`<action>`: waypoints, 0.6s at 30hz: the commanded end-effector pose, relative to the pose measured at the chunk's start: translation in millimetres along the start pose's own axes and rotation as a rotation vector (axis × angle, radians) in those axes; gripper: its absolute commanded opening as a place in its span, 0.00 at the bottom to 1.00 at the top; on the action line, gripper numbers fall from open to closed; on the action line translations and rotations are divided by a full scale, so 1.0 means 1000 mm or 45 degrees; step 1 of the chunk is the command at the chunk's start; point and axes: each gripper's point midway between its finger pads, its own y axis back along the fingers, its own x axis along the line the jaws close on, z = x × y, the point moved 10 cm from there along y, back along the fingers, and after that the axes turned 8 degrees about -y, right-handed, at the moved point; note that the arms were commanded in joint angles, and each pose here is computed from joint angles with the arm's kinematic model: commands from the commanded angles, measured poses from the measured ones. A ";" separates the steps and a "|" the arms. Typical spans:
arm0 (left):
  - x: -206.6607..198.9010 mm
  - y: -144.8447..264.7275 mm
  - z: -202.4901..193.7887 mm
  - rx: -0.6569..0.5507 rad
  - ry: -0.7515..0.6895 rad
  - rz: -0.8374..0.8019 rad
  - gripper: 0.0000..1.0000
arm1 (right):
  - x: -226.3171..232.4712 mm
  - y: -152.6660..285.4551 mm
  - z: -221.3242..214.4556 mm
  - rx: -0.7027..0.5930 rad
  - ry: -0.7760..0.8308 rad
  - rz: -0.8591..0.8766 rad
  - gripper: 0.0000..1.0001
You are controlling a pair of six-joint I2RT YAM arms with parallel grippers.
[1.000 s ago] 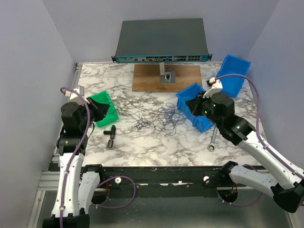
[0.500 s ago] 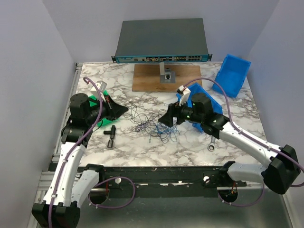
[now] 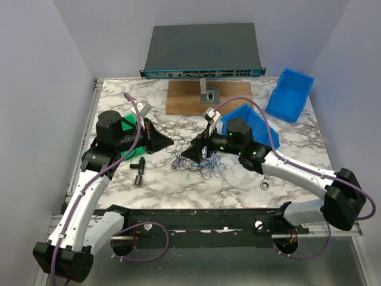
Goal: Untangle the cables
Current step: Untie the cable.
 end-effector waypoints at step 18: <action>-0.004 -0.007 -0.004 0.148 -0.086 -0.119 0.00 | 0.023 -0.006 0.041 -0.167 0.221 0.214 0.50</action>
